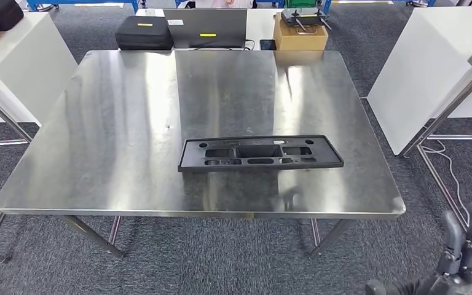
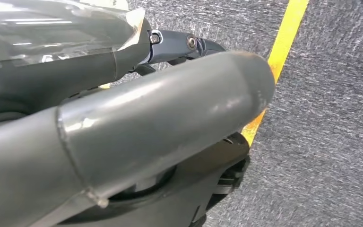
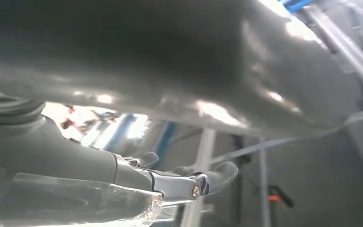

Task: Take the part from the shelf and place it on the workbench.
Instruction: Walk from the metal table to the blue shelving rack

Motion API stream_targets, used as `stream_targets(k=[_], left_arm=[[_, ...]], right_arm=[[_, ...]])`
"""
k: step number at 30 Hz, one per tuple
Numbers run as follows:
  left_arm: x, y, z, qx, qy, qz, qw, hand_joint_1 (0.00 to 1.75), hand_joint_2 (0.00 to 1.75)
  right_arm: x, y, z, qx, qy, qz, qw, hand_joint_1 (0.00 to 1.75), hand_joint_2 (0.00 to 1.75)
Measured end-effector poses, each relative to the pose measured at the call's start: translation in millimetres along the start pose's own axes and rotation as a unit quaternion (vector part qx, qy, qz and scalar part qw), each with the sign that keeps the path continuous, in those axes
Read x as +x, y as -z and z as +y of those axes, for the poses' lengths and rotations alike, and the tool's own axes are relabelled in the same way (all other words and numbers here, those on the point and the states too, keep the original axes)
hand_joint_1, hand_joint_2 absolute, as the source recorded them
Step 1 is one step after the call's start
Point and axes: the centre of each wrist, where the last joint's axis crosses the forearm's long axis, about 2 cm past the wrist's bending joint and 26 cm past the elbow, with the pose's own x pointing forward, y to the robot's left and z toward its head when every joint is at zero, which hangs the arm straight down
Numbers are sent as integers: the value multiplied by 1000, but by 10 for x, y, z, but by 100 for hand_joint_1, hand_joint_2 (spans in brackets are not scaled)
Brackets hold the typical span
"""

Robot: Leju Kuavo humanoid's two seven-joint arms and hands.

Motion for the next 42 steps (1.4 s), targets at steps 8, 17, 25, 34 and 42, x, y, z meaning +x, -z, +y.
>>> stream_targets(k=[8, 17, 25, 34, 42], left_arm=[[-3, 1, 17, 9, -12, -3, 1000, 0, 0], [-7, -2, 2, 13, -17, -1, 1000, 0, 0], [-8, -4, -8, 11, -19, -1, 1000, 0, 0], [-6, 1, 23, 14, -19, -1, 1000, 0, 0], [19, 13, 54, 19, -22, -2, 1000, 0, 0]], right_arm=[[11, -125, 64, 8, 4, 62, 998, 0, 0], [-50, -297, 227, -22, 109, 165, 980, 0, 0], [-298, -878, 755, 12, 179, 329, 927, 0, 0], [-401, -1342, 996, 56, 168, 424, 888, 0, 0], [-439, -2048, 1366, 103, 177, 653, 729, 0, 0]])
